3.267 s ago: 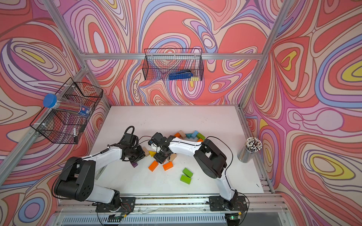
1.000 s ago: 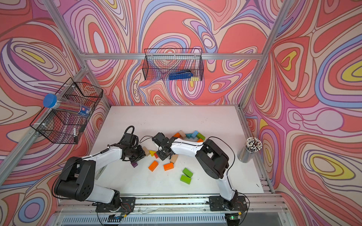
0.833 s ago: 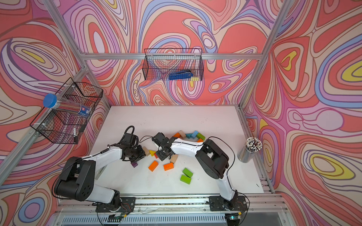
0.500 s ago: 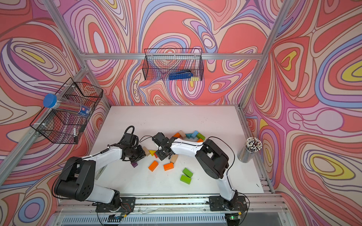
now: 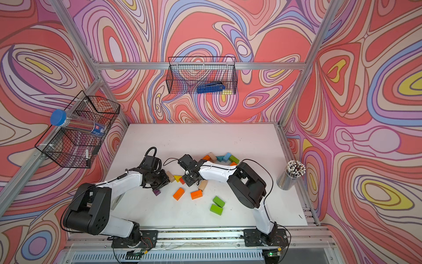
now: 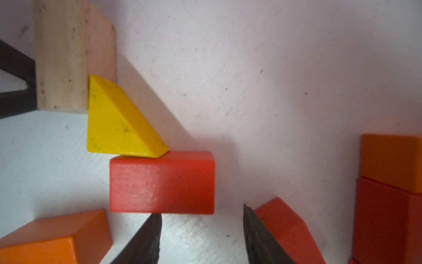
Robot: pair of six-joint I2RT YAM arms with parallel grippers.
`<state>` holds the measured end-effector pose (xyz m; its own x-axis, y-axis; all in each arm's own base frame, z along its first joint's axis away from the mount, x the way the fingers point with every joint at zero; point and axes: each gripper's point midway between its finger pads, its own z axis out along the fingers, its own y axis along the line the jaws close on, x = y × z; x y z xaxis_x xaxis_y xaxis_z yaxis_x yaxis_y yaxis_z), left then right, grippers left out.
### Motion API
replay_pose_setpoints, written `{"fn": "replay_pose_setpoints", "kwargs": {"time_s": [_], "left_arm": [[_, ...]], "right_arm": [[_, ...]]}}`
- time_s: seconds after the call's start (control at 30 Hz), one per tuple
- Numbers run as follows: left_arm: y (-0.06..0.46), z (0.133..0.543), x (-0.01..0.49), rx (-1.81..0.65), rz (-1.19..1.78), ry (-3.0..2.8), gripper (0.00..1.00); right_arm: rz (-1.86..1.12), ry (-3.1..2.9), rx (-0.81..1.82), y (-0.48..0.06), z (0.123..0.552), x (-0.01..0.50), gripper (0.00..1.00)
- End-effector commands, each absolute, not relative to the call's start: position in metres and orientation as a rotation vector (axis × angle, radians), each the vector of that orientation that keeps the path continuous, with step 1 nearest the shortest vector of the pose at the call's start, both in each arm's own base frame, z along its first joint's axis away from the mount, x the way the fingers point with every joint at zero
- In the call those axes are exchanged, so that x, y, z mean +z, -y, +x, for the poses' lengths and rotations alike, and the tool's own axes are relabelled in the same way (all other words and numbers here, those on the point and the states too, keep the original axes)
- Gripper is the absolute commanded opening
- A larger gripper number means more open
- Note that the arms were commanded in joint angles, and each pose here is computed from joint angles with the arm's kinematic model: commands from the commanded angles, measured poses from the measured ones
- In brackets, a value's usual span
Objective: Assemble a heart with building blocks
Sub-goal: Assemble the building block at the center of the board.
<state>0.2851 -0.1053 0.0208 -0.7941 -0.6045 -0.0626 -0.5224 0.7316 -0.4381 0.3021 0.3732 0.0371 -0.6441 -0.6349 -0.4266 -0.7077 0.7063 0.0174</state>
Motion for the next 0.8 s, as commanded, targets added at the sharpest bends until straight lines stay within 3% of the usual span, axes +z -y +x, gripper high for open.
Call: {"fn": "replay_pose_setpoints", "kwargs": {"time_s": [0.0,0.2,0.77], "left_arm": [[0.106,0.286,0.023,-0.591,-0.91,-2.727,0.17],[0.102,0.285,0.025,-0.56,-0.906,-2.729,0.19],[0.099,0.285,0.032,-0.541,-0.895,-2.721,0.31]], "right_arm": [[-1.062,-2.505,0.368,-0.383,0.296,0.047,0.62],[-1.083,-2.499,0.436,-0.391,0.291,0.049,0.74],[-0.98,-2.523,0.428,-0.4,0.305,0.045,0.73]]}}
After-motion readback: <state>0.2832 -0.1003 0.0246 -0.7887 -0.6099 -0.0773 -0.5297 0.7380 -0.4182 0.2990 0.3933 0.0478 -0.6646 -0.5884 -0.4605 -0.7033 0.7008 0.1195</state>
